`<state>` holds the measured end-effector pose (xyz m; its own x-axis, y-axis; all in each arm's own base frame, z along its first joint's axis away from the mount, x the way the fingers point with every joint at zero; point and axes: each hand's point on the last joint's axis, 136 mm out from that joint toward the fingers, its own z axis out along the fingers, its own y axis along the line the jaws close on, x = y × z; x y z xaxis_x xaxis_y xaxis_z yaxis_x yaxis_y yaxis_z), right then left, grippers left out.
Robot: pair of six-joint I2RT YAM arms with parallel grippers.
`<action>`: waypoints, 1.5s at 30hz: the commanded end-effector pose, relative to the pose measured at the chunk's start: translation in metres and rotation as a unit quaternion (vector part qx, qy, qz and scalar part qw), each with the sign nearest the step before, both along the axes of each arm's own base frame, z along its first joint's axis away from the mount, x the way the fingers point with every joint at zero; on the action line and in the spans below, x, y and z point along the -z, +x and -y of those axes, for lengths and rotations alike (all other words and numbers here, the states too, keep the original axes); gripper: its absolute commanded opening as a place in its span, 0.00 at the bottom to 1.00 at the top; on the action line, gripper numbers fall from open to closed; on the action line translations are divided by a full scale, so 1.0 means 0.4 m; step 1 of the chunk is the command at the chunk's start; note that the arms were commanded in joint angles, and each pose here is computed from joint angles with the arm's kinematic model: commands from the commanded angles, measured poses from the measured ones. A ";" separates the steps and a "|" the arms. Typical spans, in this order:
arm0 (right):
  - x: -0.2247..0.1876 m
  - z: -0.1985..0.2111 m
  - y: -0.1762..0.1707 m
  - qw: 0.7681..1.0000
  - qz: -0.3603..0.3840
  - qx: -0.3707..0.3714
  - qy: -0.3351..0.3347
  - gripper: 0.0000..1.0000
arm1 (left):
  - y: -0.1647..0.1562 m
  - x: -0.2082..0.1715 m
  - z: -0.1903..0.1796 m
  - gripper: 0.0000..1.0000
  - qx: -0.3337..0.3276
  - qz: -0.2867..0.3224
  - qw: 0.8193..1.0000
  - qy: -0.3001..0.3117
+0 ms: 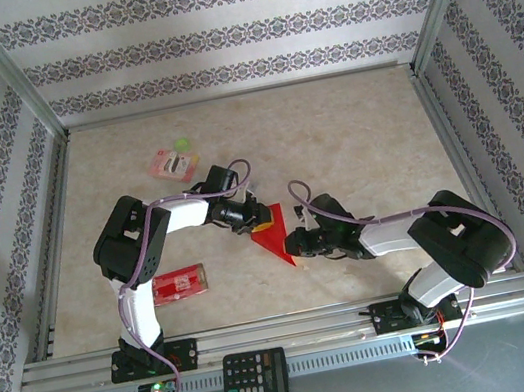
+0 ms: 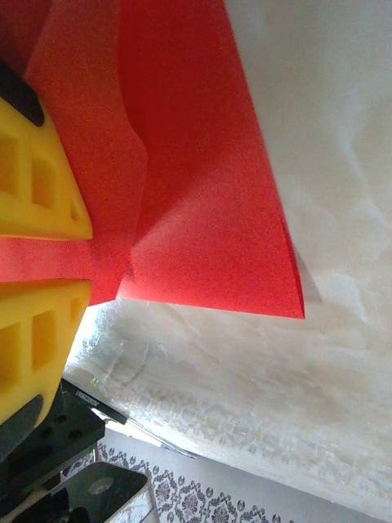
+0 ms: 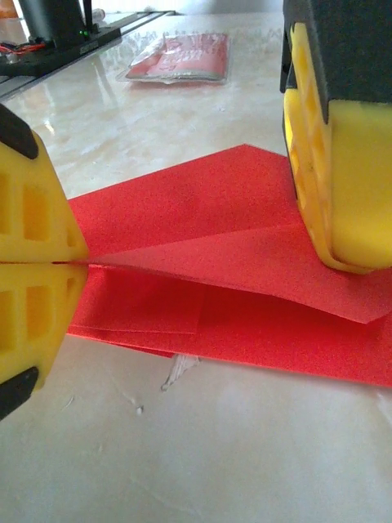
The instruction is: Fold a paper plane with a square sheet of paper (pick it up from the middle)
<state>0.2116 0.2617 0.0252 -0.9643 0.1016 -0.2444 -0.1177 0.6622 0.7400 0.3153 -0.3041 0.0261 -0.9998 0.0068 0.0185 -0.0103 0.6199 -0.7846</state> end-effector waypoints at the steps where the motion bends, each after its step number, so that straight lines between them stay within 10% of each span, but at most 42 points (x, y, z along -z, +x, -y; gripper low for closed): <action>1: -0.017 -0.007 0.001 0.999 0.019 0.006 0.025 0.06 | -0.016 0.075 -0.040 0.20 -0.011 -0.018 0.999 0.037; 45: -0.028 0.004 0.035 0.995 0.006 0.068 0.074 0.13 | -0.026 0.082 -0.045 0.20 -0.009 -0.019 0.999 0.039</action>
